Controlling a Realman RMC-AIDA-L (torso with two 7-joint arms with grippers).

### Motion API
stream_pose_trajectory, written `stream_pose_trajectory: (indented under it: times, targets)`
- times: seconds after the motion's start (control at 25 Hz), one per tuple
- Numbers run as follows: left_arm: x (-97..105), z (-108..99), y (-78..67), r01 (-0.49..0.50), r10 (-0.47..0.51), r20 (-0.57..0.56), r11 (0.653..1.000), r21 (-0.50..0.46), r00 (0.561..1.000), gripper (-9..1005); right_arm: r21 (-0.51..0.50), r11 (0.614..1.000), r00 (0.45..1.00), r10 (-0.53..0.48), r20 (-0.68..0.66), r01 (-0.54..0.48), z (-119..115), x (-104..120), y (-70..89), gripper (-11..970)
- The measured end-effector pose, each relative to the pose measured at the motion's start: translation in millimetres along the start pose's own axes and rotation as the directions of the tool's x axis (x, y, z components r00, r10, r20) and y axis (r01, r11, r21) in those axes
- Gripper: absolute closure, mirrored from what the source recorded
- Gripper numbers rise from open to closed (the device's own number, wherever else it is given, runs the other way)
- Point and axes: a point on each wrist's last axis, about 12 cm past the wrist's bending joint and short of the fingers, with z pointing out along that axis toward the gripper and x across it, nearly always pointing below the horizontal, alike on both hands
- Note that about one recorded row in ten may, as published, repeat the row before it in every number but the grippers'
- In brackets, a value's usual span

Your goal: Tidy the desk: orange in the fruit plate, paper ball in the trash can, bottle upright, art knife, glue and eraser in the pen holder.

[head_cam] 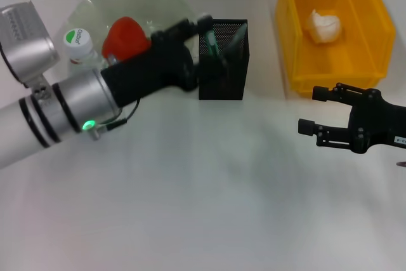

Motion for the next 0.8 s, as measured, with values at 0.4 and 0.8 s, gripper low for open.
stream_pose_trajectory:
  times: [0.4, 0.8]
  targets:
    - [2, -42, -17.9, 0.017, -0.002, -0.099, 0.988, 0.155, 0.995, 178, -0.020, 1.000, 1.000, -0.007, -0.007, 0.007, -5, -2, -0.7, 151]
    - [11, -69, -16.9, 0.069, -0.023, -0.240, 0.981, 0.181, 0.970, 178, -0.108, 0.994, 1.000, -0.007, -0.003, 0.006, -4, -2, 10.3, 150]
